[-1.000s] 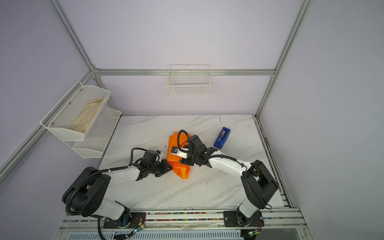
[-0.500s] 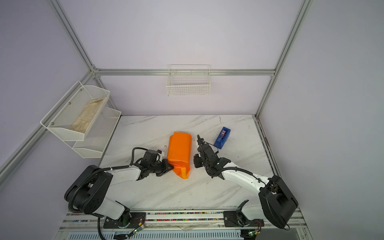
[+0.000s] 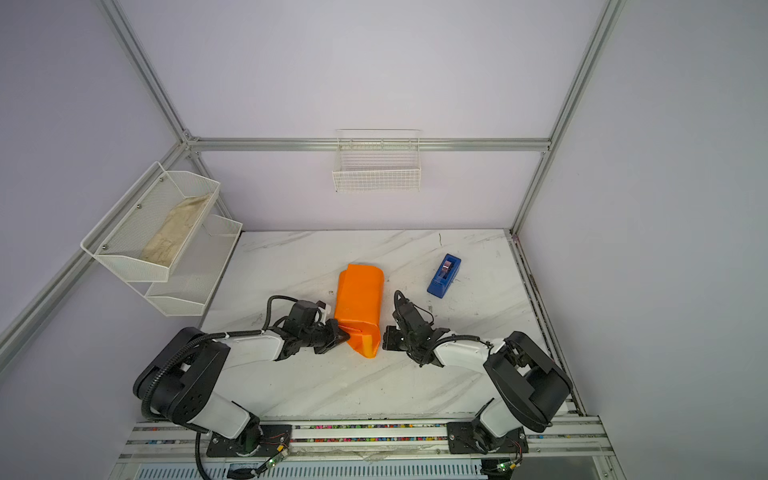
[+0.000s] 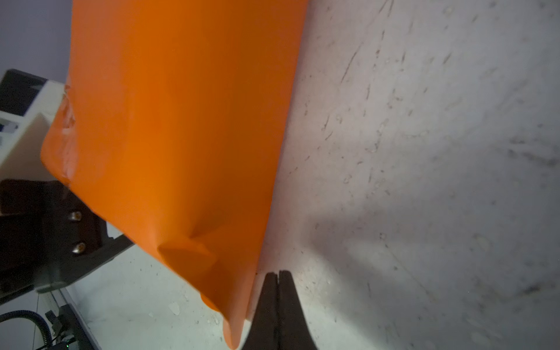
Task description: Wrap the gift box in paper
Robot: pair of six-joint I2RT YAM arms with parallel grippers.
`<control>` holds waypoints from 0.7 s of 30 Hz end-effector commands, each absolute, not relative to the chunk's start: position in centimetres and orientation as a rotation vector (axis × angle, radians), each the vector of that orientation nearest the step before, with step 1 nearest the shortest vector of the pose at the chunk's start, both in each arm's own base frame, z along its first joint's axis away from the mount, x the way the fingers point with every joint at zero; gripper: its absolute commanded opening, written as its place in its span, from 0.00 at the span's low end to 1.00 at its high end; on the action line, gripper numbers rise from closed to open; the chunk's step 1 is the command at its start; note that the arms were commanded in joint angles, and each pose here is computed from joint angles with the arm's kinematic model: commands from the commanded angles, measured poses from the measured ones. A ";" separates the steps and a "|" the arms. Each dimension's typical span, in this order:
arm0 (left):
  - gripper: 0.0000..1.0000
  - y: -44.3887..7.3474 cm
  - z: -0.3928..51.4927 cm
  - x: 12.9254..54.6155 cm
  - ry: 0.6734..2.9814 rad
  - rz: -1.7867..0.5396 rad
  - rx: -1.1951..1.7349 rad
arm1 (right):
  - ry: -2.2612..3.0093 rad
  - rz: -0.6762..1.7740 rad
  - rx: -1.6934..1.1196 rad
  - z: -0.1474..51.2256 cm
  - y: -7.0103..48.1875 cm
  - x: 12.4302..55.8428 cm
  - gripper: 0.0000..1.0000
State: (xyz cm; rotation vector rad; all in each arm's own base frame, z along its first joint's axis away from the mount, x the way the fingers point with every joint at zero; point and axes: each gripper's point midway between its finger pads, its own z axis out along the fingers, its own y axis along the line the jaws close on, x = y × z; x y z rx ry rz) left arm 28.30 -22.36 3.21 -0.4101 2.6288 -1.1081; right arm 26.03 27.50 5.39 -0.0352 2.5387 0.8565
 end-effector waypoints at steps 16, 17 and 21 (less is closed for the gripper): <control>0.00 -24.0 2.0 28.3 2.693 -1.147 -0.362 | 2.472 1.058 -0.083 7.4 33.8 26.5 0.00; 0.00 -23.9 2.0 28.3 2.694 -1.143 -0.362 | 2.472 1.048 -0.080 7.6 33.6 26.5 0.00; 0.00 -23.9 3.0 28.4 2.678 -1.141 -0.345 | 2.492 0.972 -0.017 7.9 31.5 26.1 0.00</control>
